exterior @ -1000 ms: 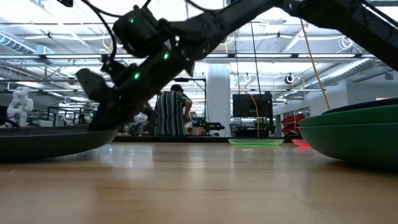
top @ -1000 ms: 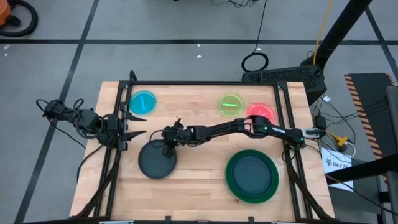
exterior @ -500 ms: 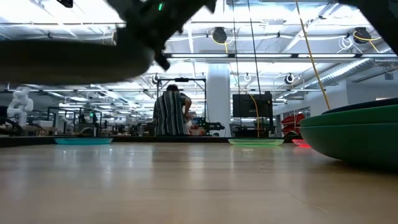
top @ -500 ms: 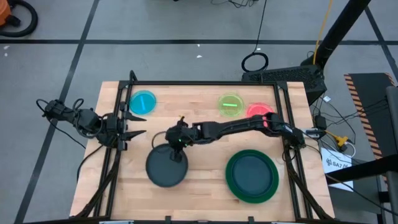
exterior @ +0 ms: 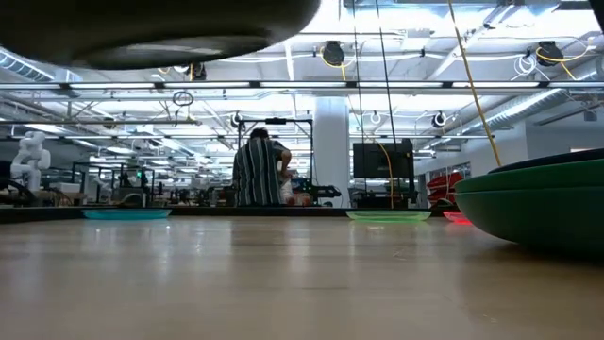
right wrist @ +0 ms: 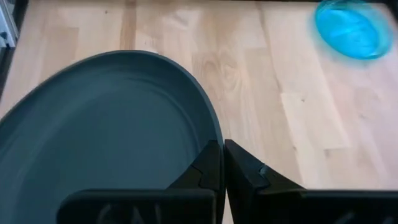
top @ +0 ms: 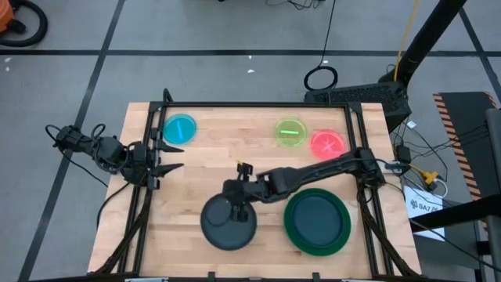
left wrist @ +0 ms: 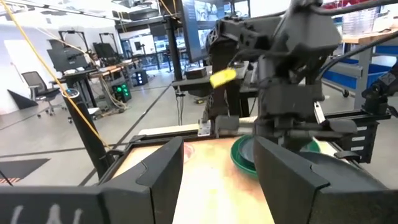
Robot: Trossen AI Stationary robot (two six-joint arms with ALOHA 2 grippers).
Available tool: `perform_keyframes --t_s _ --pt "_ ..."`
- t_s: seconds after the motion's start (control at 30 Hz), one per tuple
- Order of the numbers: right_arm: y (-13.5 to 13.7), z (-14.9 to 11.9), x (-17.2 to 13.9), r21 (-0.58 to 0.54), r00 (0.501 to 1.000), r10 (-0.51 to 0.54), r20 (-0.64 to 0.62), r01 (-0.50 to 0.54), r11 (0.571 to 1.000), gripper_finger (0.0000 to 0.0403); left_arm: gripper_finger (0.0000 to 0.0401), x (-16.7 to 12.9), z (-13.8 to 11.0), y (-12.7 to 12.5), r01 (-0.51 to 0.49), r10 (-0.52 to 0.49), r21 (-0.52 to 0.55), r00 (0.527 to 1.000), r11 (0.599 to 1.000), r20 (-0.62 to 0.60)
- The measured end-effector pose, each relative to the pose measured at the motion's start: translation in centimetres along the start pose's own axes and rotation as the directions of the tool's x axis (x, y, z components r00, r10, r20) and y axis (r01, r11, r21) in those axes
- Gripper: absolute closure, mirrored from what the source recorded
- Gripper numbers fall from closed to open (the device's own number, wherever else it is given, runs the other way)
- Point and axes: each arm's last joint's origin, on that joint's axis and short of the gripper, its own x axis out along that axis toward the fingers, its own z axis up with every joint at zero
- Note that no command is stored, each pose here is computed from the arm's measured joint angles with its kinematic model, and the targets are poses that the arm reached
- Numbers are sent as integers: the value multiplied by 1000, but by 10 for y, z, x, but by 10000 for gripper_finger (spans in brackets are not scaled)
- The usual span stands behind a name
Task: Stack plastic plates
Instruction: Stack the dark blue plate on top of the dark blue plate
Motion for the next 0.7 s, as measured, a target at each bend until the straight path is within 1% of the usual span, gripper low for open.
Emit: perform_keyframes --t_s 0.07,0.23,0.4,0.57,0.7 --pt "6 -2 -10 -17 1000 -23 -3 23 1000 401 201 0 0 0 0 0 -6 1000 1000 1" --pt "18 -8 -37 -13 997 -78 -13 78 997 401 201 0 0 0 0 0 -21 1000 1000 1" --pt "21 -30 -60 17 993 -115 7 115 993 401 201 0 0 0 0 0 -23 1000 1000 1" --pt "11 -61 -85 83 992 -67 109 58 995 400 201 0 1 0 -2 2 -29 1000 1000 11" --pt "-6 -92 -103 153 981 -35 192 5 988 399 201 0 2 0 -3 4 -35 1000 999 21"
